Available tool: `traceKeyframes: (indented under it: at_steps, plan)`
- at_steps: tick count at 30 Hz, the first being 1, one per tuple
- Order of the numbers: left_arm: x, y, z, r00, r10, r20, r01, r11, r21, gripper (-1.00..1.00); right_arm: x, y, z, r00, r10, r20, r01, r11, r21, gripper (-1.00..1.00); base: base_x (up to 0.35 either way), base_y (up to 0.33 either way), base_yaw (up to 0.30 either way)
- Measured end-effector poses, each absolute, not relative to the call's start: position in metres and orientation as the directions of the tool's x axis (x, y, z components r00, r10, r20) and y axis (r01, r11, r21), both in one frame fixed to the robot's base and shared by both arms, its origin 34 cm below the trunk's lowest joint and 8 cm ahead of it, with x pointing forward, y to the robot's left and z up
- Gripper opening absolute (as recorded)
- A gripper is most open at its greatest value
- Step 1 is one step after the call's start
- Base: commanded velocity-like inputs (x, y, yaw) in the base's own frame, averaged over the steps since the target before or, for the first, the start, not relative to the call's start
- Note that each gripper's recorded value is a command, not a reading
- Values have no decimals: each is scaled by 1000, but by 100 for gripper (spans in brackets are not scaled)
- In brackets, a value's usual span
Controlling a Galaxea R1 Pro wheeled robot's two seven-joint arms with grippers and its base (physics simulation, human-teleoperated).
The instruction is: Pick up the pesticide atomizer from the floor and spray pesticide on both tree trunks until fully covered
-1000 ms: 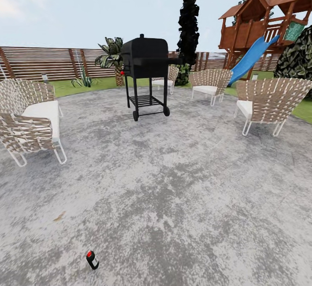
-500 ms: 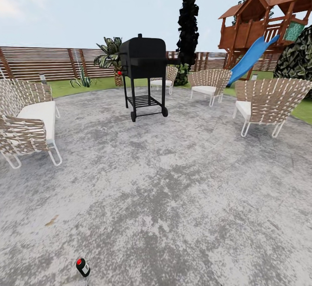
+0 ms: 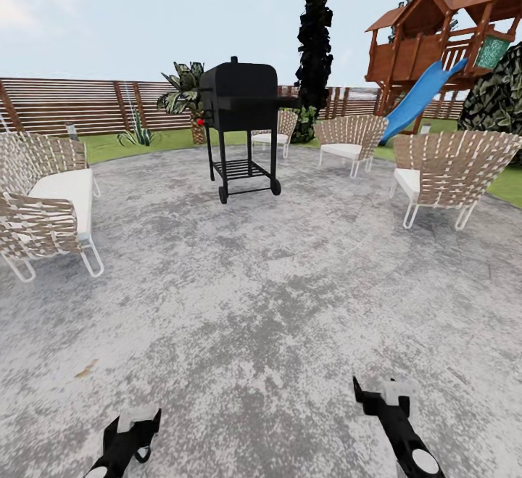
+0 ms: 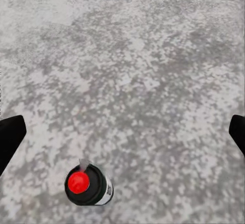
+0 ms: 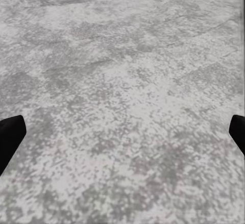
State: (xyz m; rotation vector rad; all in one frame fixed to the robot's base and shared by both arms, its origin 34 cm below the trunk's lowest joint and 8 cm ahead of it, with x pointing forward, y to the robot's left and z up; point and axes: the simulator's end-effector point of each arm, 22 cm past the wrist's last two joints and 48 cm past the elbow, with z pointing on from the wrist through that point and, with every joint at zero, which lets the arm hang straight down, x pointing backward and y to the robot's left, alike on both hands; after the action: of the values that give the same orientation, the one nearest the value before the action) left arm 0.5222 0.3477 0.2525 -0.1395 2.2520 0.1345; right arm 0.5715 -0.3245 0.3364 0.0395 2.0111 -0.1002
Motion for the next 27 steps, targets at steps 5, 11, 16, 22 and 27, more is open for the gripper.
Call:
traceKeyframes:
  at_steps: [5, 11, 16, 22, 27]
  plan:
    - [530, 357, 258, -617, -67, -784, -170, 984, 50, 100, 583, -326, 345, -410, -18, -912, 76, 996, -53, 100, 0, 0, 0]
    - [526, 379, 260, -597, -141, -790, -259, 966, 23, 100, 596, -330, 353, -408, -15, -913, 95, 994, -58, 100, 0, 0, 0]
    - [524, 380, 260, -597, -144, -789, -262, 965, 22, 100, 598, -330, 353, -413, -16, -911, 93, 994, -59, 100, 0, 0, 1]
    - [524, 378, 259, -600, -138, -788, -254, 967, 23, 100, 597, -331, 351, -417, -15, -909, 95, 994, -60, 100, 0, 0, 106]
    - [524, 378, 257, -604, -134, -785, -250, 968, 27, 100, 596, -331, 348, -422, -16, -906, 94, 994, -61, 100, 0, 0, 31]
